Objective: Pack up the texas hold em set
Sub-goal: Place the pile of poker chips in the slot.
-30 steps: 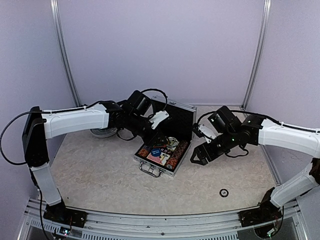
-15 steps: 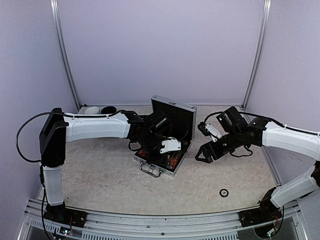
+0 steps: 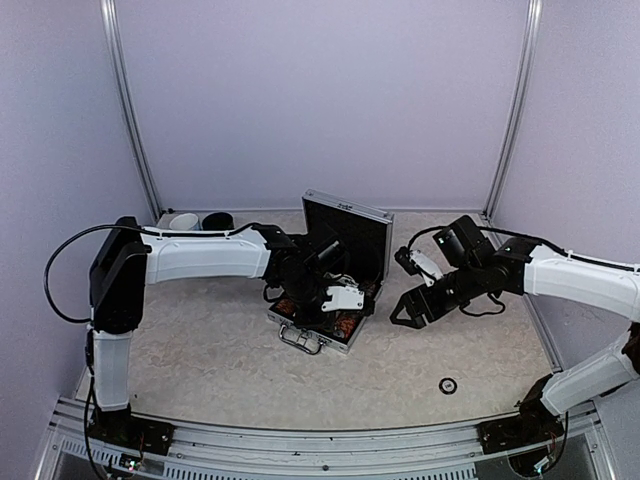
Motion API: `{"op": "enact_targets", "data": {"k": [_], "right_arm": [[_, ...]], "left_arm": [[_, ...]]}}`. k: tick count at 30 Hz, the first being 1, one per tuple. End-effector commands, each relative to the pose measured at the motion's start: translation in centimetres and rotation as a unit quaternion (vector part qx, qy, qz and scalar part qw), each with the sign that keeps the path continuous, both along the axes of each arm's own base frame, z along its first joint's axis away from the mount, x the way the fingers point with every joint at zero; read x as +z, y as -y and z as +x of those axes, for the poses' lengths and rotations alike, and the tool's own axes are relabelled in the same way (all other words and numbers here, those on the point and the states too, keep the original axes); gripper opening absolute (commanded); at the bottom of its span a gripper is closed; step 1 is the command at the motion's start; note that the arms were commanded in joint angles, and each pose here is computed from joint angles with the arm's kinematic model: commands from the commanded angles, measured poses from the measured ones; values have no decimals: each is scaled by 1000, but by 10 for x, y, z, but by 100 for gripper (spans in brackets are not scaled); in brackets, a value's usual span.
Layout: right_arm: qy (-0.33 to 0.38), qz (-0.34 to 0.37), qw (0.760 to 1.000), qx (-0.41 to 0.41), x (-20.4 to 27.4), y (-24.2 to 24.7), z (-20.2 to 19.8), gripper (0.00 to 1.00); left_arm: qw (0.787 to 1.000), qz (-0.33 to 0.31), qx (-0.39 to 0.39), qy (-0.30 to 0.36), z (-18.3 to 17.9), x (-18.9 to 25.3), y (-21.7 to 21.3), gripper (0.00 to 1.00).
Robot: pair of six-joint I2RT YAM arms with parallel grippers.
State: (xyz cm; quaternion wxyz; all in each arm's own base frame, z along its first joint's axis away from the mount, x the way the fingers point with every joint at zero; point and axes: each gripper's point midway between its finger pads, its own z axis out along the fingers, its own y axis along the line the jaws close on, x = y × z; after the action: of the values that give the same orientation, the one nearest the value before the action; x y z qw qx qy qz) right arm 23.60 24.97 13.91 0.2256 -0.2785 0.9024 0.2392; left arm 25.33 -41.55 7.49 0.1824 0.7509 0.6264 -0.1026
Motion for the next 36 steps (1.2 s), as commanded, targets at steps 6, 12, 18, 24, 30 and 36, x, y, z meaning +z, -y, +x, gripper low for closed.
{"op": "enact_targets", "data": {"k": [6, 12, 18, 24, 30, 36], "right_arm": [[1, 5, 1000, 1, -2, 4, -2, 73], [-2, 3, 1000, 2, -4, 5, -4, 73], [-2, 2, 1000, 1, -4, 6, -4, 73], [-6, 2, 1000, 1, -5, 7, -7, 73], [-7, 2, 1000, 1, -6, 8, -9, 72], [-8, 2, 1000, 0, -8, 9, -10, 72]], "left_arm": [[1000, 2, -18, 17, 6, 3, 8, 0], [1000, 8, -21, 21, 7, -1, 7, 0], [999, 10, -28, 23, 6, -5, 9, 0], [999, 13, -32, 29, 8, -7, 12, 0], [999, 17, -33, 36, 10, -9, 11, 0], [998, 19, -46, 41, 7, -11, 14, 0]]}}
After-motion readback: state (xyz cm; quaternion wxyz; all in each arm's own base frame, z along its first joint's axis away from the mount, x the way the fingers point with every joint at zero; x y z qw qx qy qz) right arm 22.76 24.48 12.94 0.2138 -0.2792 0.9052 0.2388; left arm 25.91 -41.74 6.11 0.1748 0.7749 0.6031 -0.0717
